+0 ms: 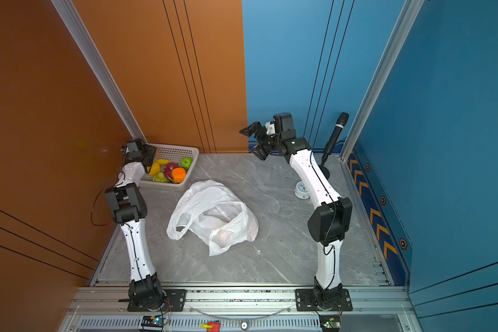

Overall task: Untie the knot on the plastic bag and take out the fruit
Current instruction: 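Lower the orange into the basket with the left gripper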

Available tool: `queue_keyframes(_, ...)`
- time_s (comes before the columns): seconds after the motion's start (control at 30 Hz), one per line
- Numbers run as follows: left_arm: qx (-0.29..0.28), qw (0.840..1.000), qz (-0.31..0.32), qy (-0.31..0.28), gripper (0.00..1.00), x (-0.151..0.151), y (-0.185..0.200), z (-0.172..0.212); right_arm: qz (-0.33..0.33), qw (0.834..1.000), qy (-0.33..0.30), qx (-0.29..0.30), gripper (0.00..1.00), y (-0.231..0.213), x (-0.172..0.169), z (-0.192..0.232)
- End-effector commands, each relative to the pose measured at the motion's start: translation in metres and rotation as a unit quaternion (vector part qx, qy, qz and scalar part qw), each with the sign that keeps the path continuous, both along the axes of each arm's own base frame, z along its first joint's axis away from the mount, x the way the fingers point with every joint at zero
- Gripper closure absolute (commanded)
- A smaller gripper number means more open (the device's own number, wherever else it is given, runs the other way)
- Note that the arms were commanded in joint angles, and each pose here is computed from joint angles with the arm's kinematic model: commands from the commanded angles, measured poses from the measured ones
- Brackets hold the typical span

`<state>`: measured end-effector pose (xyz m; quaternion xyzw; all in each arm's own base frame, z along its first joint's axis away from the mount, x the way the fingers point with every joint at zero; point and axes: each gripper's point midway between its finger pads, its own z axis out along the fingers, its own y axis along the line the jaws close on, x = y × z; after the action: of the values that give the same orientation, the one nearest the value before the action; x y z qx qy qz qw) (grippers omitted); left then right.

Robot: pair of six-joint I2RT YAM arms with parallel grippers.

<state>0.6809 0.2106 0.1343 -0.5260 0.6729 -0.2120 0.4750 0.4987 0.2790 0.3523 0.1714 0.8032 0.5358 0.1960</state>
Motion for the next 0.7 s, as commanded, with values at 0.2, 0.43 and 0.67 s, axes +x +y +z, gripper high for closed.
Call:
queue_keyframes(0.2, 0.0, 1.0, -0.007, -0.009, 0.17, -0.006, -0.005, 0.027, 0.013, 0.999, 0.022, 0.019, 0.0, 0.011, 0.017, -0.009)
queue_keyframes(0.43, 0.007, 0.999, -0.03, -0.038, 0.17, -0.02, -0.04, 0.06, 0.019, 0.999, 0.01, 0.031, 0.0, 0.015, 0.026, -0.006)
queue_keyframes(0.67, -0.007, 0.996, -0.068, -0.055, 0.18, -0.048, -0.098, 0.078, 0.031, 0.999, 0.003, 0.035, 0.0, 0.022, 0.023, -0.002)
